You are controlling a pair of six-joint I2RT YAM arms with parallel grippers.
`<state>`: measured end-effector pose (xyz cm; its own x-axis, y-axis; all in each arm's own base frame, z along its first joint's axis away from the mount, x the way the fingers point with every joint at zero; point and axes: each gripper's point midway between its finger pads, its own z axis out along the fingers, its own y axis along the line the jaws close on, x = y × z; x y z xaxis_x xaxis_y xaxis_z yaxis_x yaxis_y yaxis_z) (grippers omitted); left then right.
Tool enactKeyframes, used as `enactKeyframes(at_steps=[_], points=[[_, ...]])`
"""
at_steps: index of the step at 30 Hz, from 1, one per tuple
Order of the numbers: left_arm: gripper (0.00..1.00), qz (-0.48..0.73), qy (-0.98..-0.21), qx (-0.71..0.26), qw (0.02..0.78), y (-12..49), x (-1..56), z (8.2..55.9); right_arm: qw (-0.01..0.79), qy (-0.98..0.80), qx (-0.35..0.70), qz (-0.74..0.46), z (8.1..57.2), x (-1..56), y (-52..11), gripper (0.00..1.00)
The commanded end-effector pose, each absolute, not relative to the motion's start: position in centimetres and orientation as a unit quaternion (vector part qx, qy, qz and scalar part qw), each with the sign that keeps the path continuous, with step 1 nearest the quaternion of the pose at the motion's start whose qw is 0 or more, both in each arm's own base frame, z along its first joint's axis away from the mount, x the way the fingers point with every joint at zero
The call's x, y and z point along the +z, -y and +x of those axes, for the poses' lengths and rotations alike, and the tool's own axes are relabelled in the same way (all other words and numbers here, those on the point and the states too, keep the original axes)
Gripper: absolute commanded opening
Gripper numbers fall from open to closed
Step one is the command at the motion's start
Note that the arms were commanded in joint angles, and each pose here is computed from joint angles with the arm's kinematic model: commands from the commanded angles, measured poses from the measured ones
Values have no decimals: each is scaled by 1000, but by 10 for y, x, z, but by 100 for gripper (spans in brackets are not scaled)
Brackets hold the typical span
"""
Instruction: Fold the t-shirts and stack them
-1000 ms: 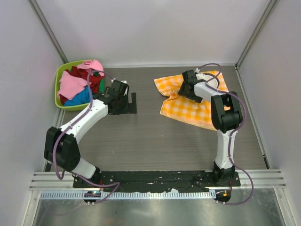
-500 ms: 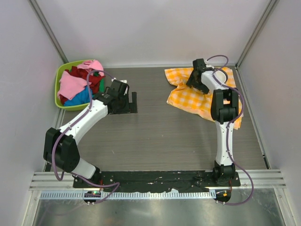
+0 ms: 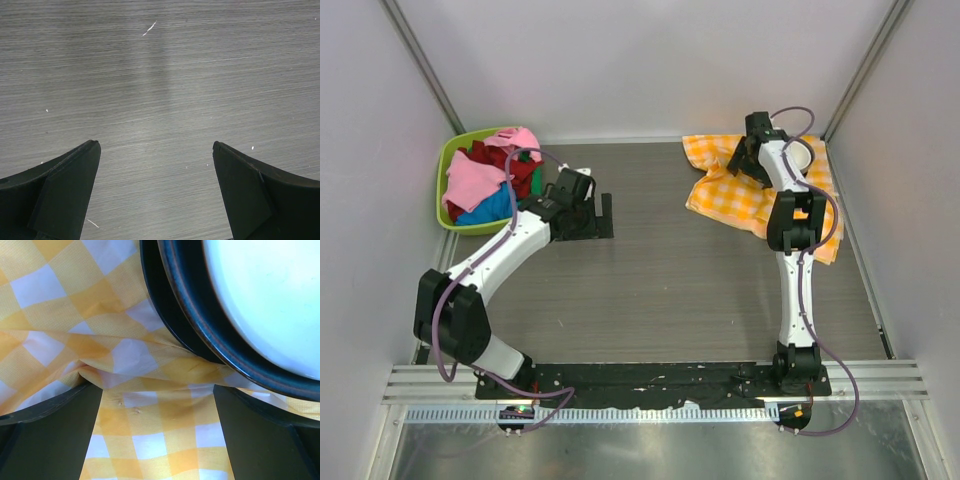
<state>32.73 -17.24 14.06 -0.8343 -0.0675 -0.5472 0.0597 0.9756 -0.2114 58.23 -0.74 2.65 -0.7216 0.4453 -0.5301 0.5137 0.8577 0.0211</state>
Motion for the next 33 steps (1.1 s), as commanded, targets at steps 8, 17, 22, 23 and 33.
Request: enactKeyframes(at_steps=[8, 17, 22, 23, 33], points=[[100, -1, -940, -140, 311, 185, 157, 335, 255, -927, -96, 257, 570, 20, 41, 100], [100, -16, -931, -155, 329, 182, 171, 321, 248, -946, -102, 183, 514, 32, -38, 100], [100, -25, -930, -169, 324, 183, 174, 312, 221, -956, -117, 157, 472, 20, -63, 100], [100, -28, -930, -169, 325, 182, 176, 311, 227, -955, -113, 151, 467, 21, -73, 100], [100, -52, -915, -90, 390, 151, 221, 336, 390, -913, -83, 87, 428, 160, -139, 100]])
